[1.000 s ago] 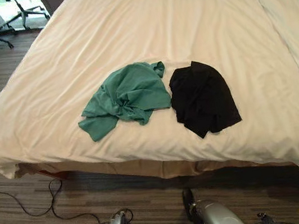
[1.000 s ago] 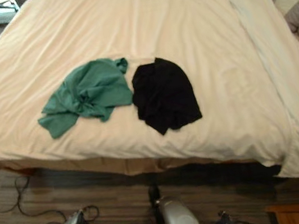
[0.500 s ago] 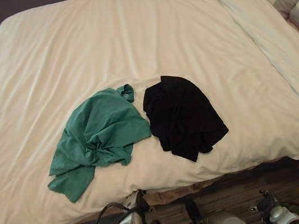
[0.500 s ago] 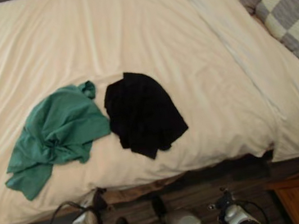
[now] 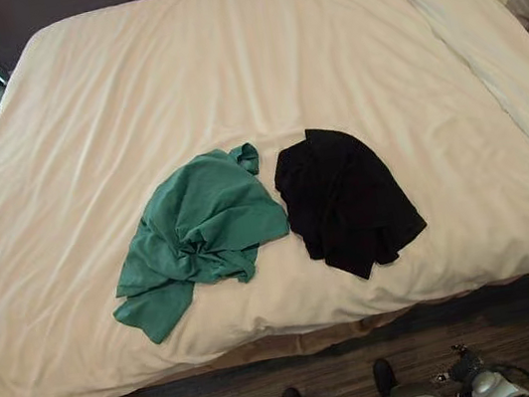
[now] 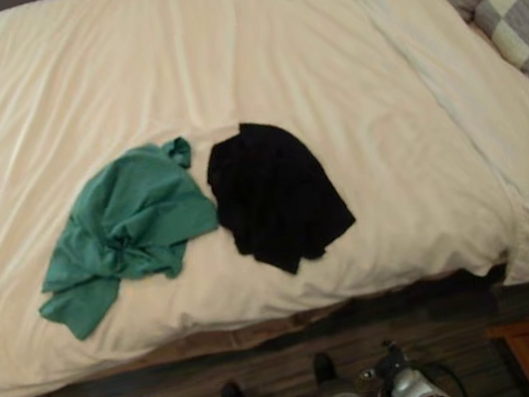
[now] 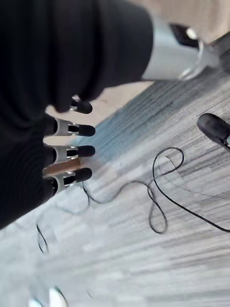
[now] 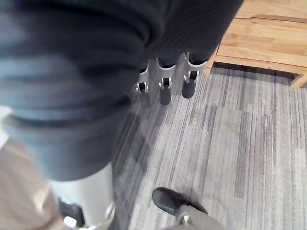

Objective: Tidy up the quilt and then pick up the clothes from the bed and put them into the laundry hamper.

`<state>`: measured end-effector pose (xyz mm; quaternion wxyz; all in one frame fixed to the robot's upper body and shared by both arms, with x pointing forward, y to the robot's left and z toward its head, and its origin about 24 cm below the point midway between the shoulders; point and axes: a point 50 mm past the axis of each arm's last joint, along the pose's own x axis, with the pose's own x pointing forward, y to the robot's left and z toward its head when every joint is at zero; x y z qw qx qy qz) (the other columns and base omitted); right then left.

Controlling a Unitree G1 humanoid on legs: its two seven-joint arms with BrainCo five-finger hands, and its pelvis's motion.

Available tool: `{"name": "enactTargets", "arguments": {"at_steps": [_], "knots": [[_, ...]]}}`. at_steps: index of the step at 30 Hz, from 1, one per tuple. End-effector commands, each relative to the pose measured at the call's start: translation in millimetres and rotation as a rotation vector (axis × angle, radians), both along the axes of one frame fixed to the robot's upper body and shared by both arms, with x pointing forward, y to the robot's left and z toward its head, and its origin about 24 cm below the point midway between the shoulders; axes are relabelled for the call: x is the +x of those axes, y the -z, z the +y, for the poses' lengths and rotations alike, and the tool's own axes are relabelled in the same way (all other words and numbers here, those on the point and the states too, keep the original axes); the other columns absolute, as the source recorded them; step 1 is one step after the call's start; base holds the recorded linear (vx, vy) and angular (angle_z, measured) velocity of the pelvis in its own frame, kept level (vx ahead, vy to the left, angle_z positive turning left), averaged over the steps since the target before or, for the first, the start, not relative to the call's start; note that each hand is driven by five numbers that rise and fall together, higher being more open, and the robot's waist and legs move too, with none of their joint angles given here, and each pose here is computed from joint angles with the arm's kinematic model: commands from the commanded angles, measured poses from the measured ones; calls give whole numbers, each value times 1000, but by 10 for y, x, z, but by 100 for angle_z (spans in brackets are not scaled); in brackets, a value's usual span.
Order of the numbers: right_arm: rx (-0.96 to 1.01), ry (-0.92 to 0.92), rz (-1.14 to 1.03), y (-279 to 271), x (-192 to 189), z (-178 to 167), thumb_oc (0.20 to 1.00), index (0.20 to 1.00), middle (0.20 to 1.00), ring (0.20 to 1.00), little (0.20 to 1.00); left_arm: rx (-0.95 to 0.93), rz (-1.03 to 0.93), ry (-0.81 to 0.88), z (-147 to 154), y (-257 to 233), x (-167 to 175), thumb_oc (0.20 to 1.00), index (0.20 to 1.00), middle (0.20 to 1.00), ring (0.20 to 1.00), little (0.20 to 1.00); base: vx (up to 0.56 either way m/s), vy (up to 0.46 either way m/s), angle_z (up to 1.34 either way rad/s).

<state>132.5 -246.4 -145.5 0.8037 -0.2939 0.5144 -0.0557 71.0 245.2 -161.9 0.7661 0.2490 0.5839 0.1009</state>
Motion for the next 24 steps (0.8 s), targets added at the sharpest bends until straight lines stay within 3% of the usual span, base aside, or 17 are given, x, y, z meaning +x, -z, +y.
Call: {"name": "enactTargets", "arguments": {"at_steps": [1, 2, 3, 4, 7, 9, 10, 13, 17, 18, 20, 21, 22, 24], "knots": [[-10, 330, -17, -13, -222, -285, 1000, 1000, 1000, 1000, 1000, 138, -6, -481, 485, -115, -346, 1000, 1000, 1000, 1000, 1000, 26, -23, 13], [-45, 423, -62, -74, -254, -448, 1000, 1000, 1000, 1000, 1000, 169, -39, -597, 604, -162, -421, 1000, 1000, 1000, 1000, 1000, 14, -16, 7], [-45, 423, -62, -74, -253, -447, 1000, 1000, 1000, 1000, 1000, 169, -40, -597, 604, -162, -420, 1000, 1000, 1000, 1000, 1000, 31, -18, 4], [-131, 552, -187, -246, -228, -744, 1000, 1000, 1000, 1000, 1000, 256, -194, -825, 924, -330, -436, 1000, 1000, 1000, 1000, 1000, 13, -22, 9], [-390, 436, -380, -654, -84, -1096, 1000, 1000, 1000, 1000, 1000, 408, -575, -1013, 1411, -748, -228, 1000, 1000, 1000, 1000, 1000, -5, -28, 15], [-562, 289, -493, -1001, 81, -1264, 1000, 1000, 1000, 1000, 1000, 448, -877, -1024, 1627, -1123, 39, 1000, 1000, 1000, 1000, 1000, -21, -23, 19], [-678, 163, -621, -1359, 280, -1335, 1000, 1000, 1000, 1000, 1000, 446, -1155, -975, 1720, -1530, 327, 1000, 1000, 1000, 1000, 1000, -34, -31, 9], [-750, 17, -774, -1796, 591, -1330, 1000, 1000, 1000, 1000, 1000, 323, -1459, -818, 1625, -2007, 736, 1000, 1000, 1000, 1000, 1000, -35, -22, 7], [-768, -184, -917, -2241, 1039, -1143, 1000, 1000, 1000, 1000, 1000, 254, -1518, -479, 1392, -2327, 1184, 1000, 1000, 1000, 1000, 1000, -24, -7, 3], [-768, -184, -918, -2246, 1047, -1142, 1000, 1000, 1000, 1000, 1000, 255, -1518, -480, 1390, -2330, 1189, 1000, 1000, 1000, 1000, 1000, 0, 0, 0], [-725, -350, -1056, -2531, 1389, -787, 1000, 1000, 1000, 1000, 1000, 274, -1484, -124, 1109, -2581, 1581, 1000, 1000, 1000, 1000, 1000, -16, 8, 0], [-725, -349, -1058, -2536, 1394, -786, 1000, 1000, 1000, 1000, 1000, 276, -1485, -124, 1108, -2585, 1585, 1000, 1000, 1000, 1000, 1000, -56, 13, 0], [-698, -437, -1128, -2697, 1529, -589, 1000, 1000, 1000, 1000, 1000, 385, -1394, 92, 1034, -2683, 1720, 1000, 1000, 1000, 1000, 1000, -65, 19, -1], [-647, -527, -1192, -2789, 1659, -326, 1000, 1000, 1000, 1000, 1000, 444, -1335, 244, 891, -2731, 1903, 1000, 1000, 1000, 1000, 1000, -87, 23, -2]]}}
